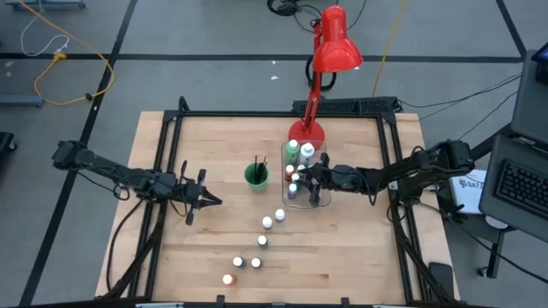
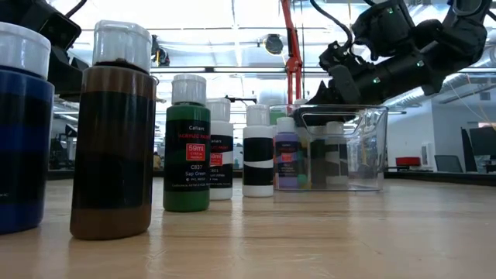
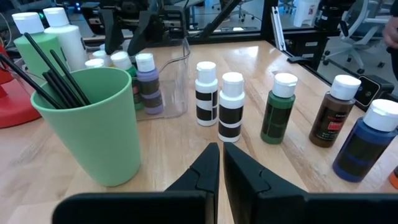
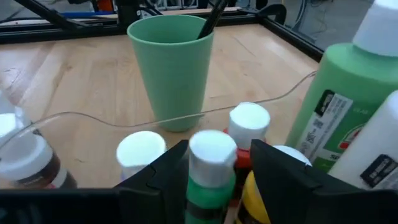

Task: Pick & Place Paint Supplies
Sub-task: Put the blue paint bottle into the transparent bin

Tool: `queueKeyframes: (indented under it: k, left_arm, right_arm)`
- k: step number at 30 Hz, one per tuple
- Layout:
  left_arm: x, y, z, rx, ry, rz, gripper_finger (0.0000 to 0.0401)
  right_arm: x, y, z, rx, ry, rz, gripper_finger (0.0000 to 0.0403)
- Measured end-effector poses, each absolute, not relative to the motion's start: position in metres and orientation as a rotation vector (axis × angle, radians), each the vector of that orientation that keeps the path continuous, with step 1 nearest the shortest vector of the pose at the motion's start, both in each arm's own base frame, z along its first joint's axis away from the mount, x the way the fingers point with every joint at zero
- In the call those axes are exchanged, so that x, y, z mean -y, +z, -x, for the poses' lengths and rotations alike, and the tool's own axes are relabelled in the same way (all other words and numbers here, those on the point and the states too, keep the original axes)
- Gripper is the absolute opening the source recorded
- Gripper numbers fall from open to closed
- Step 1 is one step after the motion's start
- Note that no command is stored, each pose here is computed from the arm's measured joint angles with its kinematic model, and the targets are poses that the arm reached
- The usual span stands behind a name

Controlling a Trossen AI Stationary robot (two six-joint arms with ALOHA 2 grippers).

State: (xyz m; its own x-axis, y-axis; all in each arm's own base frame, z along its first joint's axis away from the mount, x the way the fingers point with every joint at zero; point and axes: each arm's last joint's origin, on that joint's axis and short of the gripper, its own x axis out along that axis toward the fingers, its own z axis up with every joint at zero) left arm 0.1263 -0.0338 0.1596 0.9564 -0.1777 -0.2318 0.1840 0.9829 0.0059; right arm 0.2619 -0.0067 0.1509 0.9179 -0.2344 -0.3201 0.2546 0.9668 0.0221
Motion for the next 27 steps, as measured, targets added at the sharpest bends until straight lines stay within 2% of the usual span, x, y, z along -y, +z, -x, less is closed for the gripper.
queueKeyframes:
  k: [3,6,10,13,16,22,27]
  left_arm:
    - [0.034,0.160,-0.126,-0.232,-0.183,-0.028,0.0024]
    - [0.034,0.160,-0.126,-0.229,-0.184,-0.027,0.0024]
    - [0.034,0.160,-0.126,-0.226,-0.184,-0.034,0.0024]
    - [0.034,0.160,-0.126,-0.226,-0.184,-0.031,0.0024]
    - [0.033,0.160,-0.126,-0.230,-0.165,0.012,0.0024]
    - [0.033,0.160,-0.127,-0.237,-0.128,0.079,0.0024]
    - [0.034,0.156,-0.128,-0.274,-0.167,0.028,0.0024]
  right_arm:
    - [0.006,0.163,-0.259,-0.277,-0.238,-0.035,0.0169]
    - [0.001,0.195,-0.251,-0.161,-0.208,-0.002,0.0169]
    - [-0.012,0.240,-0.222,-0.099,-0.153,0.000,0.0165]
    - [-0.024,0.255,-0.196,-0.093,-0.099,0.005,0.0148]
    - [-0.039,0.237,-0.174,-0.074,-0.069,0.030,0.0117]
    - [-0.053,0.177,-0.142,0.077,0.012,0.011,0.0046]
    - [-0.054,0.172,-0.139,0.109,-0.045,0.020,0.0004]
